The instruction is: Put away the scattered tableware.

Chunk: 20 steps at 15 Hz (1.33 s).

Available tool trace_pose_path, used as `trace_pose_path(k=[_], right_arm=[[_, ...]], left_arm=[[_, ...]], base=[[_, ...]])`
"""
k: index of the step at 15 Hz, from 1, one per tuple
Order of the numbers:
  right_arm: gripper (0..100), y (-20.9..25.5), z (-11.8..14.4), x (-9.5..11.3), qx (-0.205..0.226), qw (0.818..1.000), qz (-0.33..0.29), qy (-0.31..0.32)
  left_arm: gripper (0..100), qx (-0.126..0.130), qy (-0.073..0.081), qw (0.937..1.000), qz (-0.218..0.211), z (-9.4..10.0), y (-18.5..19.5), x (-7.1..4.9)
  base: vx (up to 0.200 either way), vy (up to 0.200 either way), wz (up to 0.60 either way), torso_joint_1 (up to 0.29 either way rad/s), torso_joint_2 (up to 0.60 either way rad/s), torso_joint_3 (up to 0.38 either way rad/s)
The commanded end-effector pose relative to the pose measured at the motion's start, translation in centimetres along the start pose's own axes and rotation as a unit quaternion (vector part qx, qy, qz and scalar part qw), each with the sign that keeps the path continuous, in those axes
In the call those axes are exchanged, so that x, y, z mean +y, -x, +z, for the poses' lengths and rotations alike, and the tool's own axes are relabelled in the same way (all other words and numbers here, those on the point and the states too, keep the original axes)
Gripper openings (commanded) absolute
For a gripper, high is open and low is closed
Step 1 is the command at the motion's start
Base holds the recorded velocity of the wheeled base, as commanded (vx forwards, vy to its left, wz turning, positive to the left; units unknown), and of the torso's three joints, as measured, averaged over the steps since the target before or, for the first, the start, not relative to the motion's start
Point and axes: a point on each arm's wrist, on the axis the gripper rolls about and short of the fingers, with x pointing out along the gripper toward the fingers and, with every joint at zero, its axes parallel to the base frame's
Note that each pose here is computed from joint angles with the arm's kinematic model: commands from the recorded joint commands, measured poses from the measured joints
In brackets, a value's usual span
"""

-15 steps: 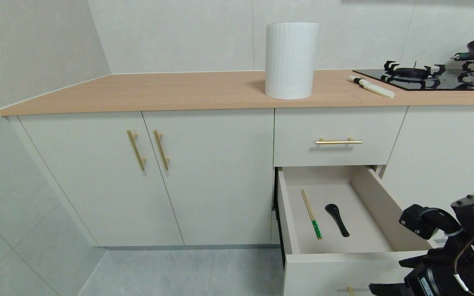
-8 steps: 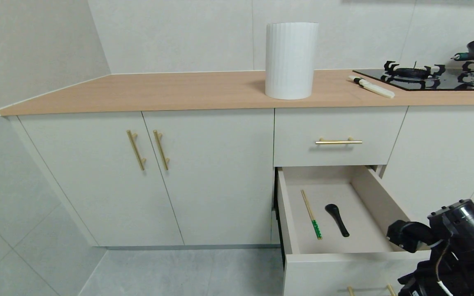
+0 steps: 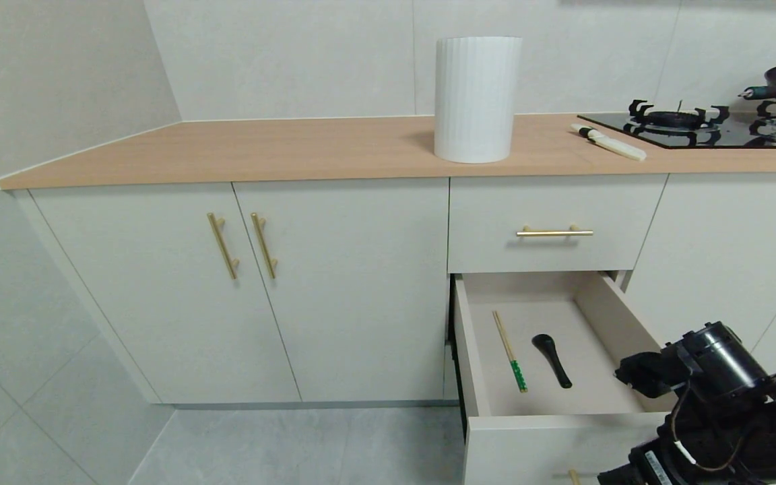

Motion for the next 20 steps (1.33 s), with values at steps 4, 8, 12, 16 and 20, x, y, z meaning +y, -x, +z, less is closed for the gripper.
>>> trace_pose_path(k=[4,8,12,16,20], right_arm=[[100,-1.4,1.7,0.1,0.001,0.999,-0.024,-0.043],[100,-2.4,2.8,0.0,-0.035,0.995,-0.056,-0.077],[100,-4.5,3.7,-0.1,-0.073,0.987,-0.094,-0.11],[100,-6.6,4.4,-0.1,-0.111,0.977,-0.116,-0.137],[100,-8.1,5.4,-0.3,-0.165,0.964,-0.124,-0.169]], left_arm=[[100,0.0,0.0,1.0,0.0,0.0,0.0,0.0],[100,0.0,0.0,1.0,0.0,0.0,0.0,0.0],[100,0.0,0.0,1.0,0.0,0.0,0.0,0.0],[100,0.0,0.0,1.0,0.0,0.0,0.0,0.0],[100,0.0,0.0,1.0,0.0,0.0,0.0,0.0]], base=[[0.0,0.0,0.0,0.0,0.0,0.0],[0.0,0.0,0.0,0.0,0.0,0.0],[0.0,0.0,0.0,0.0,0.0,0.0],[0.0,0.0,0.0,0.0,0.0,0.0],[0.0,0.0,0.0,0.0,0.0,0.0]])
